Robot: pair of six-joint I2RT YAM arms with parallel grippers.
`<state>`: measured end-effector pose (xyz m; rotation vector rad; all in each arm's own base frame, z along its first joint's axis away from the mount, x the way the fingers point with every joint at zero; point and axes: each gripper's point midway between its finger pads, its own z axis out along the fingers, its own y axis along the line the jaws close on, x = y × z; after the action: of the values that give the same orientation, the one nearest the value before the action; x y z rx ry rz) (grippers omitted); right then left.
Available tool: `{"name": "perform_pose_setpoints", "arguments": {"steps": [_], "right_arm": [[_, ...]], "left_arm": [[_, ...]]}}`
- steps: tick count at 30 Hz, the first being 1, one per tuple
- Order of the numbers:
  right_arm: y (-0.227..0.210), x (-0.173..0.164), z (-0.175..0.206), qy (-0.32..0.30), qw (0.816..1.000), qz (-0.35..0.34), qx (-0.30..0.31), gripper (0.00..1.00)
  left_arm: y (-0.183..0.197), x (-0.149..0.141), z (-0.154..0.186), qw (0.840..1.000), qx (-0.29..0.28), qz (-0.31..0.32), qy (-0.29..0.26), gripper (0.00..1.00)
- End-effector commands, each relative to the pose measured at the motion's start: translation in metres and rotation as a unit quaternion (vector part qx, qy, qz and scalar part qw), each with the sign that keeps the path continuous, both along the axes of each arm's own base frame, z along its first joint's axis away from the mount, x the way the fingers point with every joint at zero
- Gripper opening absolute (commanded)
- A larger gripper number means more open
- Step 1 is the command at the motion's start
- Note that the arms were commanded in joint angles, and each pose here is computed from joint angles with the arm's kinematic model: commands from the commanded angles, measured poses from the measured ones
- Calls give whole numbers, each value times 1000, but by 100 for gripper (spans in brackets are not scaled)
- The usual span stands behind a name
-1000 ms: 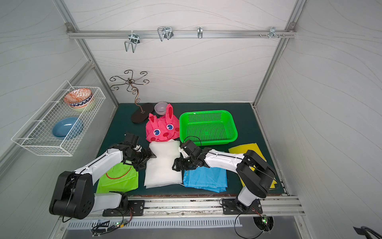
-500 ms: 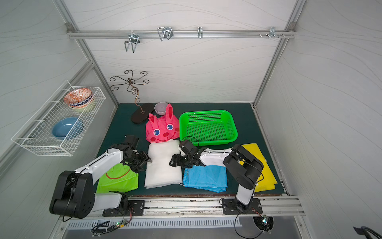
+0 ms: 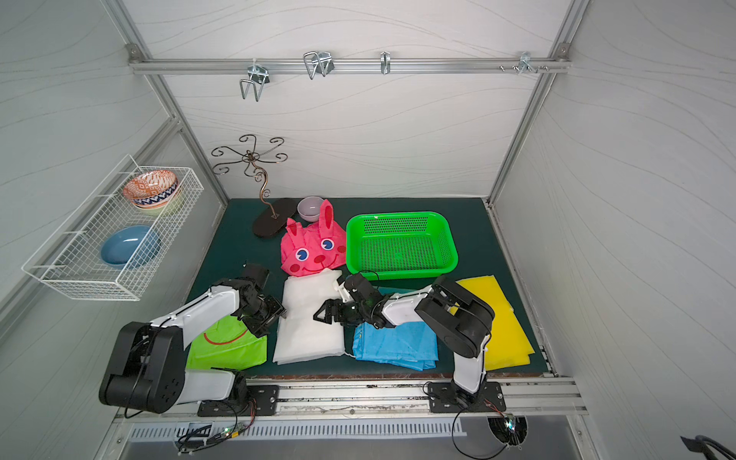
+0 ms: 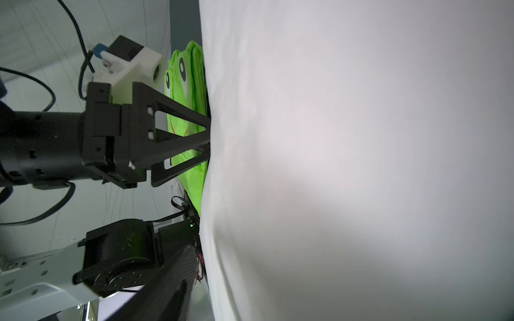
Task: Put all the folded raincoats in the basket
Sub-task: Pick up the raincoat from the center of the board.
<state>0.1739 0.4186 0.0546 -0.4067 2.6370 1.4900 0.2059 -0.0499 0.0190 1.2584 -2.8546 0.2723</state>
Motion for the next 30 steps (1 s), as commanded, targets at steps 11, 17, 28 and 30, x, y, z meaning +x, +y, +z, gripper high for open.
{"name": "perform_pose_setpoints", "arguments": {"steps": [11, 17, 28, 30], "right_arm": [[34, -17, 17, 10, 998, 55, 42, 78], [32, -16, 18, 7, 998, 48, 34, 60], [32, -18, 24, -10, 998, 53, 15, 33], [33, -19, 28, -16, 998, 58, 16, 26]], "left_arm": [[16, -11, 1, 999, 42, 11, 12, 65], [18, -7, 8, 999, 50, 8, 4, 65], [20, -11, 17, 998, 52, 23, -5, 67], [21, -11, 22, 998, 52, 24, -11, 67]]}}
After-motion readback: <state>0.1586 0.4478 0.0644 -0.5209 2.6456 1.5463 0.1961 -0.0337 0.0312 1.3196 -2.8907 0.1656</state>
